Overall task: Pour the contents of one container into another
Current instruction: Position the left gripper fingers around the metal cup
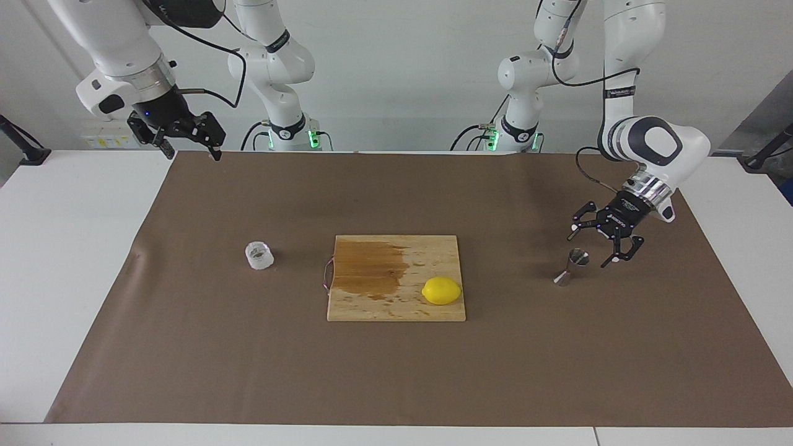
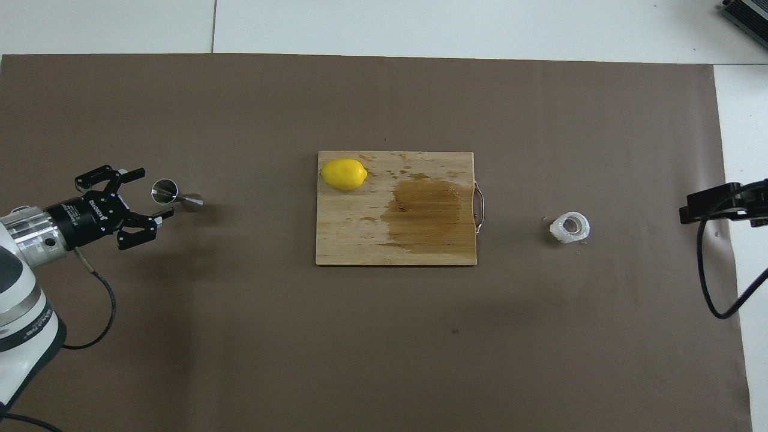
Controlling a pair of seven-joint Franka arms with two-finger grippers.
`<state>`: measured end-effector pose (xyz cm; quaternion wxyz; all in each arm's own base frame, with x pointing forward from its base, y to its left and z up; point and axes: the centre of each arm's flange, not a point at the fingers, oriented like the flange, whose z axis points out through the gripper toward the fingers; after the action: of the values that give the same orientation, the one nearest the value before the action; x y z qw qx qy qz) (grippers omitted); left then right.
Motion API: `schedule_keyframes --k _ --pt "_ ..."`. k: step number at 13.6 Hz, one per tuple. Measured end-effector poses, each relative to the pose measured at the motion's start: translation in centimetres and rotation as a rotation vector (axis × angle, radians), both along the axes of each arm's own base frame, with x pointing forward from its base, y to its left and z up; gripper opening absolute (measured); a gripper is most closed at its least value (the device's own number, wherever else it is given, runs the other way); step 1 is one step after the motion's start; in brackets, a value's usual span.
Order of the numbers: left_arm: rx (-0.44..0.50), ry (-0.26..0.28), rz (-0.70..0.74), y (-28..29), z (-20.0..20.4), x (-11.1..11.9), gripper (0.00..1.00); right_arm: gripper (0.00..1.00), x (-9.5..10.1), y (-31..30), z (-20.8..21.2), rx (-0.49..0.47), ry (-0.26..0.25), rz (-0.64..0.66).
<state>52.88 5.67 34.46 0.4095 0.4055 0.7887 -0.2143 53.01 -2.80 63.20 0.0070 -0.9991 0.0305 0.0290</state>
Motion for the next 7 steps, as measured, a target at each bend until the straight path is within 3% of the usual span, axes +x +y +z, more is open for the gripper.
schedule_keyframes --k 7 --pt "-0.002 0.012 0.018 -0.46 -0.64 -0.21 1.0 1.0 0.0 0.0 0.0 0.0 0.0 0.0"
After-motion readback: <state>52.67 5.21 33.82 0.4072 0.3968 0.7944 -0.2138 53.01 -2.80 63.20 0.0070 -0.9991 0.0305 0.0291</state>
